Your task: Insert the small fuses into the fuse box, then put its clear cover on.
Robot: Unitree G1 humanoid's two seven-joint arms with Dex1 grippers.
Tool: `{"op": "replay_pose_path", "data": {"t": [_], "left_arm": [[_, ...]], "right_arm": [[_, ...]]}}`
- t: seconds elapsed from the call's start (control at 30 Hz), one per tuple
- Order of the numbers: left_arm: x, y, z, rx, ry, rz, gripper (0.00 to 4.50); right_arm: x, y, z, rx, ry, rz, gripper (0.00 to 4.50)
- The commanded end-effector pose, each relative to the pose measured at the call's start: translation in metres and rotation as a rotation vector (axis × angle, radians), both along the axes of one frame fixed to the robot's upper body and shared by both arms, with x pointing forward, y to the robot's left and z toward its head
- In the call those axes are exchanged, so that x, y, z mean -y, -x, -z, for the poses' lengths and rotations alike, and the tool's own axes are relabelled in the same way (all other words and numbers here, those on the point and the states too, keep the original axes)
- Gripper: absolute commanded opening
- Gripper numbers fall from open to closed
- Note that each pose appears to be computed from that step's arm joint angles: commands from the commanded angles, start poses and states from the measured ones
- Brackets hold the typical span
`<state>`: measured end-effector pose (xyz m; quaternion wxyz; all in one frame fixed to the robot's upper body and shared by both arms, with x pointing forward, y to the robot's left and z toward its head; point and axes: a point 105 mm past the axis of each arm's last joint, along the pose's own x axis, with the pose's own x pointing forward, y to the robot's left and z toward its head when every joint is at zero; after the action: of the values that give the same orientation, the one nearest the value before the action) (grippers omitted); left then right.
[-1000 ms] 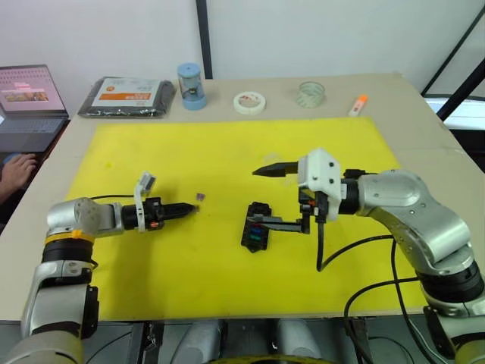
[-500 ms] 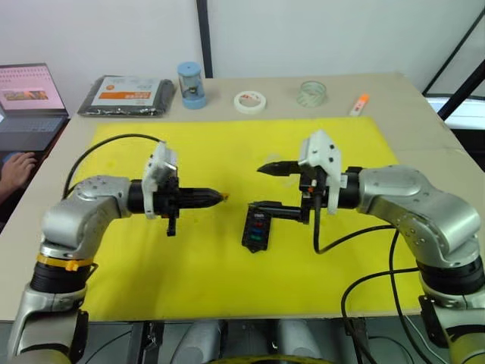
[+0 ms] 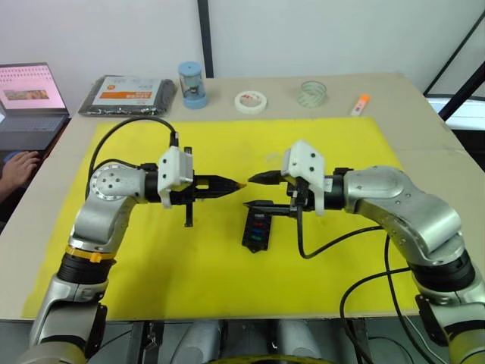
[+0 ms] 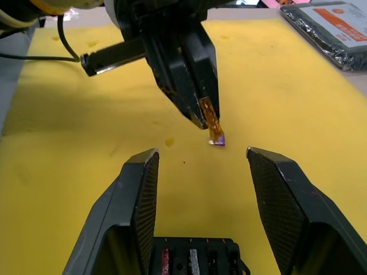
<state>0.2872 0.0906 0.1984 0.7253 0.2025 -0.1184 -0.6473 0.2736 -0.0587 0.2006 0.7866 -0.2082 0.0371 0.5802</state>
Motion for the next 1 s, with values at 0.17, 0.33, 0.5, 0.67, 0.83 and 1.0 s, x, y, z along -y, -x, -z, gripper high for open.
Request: {"op": "replay_pose_path", "data": {"t": [0.17, 0.33, 0.5, 0.67, 0.83, 1.0], "left_arm": [[0.008, 0.004, -0.004, 0.042, -0.014, 0.032, 0.00], [0.005, 0.007, 0.002, 0.037, -0.032, 0.035, 0.00], [0.001, 0.009, 0.008, 0.026, -0.056, 0.038, 0.00], [-0.003, 0.009, 0.012, 0.019, -0.069, 0.035, 0.00], [-0.003, 0.008, 0.012, 0.020, -0.067, 0.033, 0.00], [-0.003, 0.007, 0.012, 0.013, -0.060, 0.029, 0.72]], "right_arm": [[-0.004, 0.003, -0.013, 0.061, -0.030, -0.029, 2.01], [-0.002, 0.003, -0.015, 0.071, -0.031, -0.031, 0.38], [-0.002, 0.004, -0.016, 0.074, -0.030, -0.040, 0.05], [-0.002, 0.005, -0.015, 0.075, -0.024, -0.049, 0.05], [-0.002, 0.006, -0.015, 0.076, -0.021, -0.052, 0.05], [-0.001, 0.005, -0.013, 0.074, -0.015, -0.056, 0.00]]}}
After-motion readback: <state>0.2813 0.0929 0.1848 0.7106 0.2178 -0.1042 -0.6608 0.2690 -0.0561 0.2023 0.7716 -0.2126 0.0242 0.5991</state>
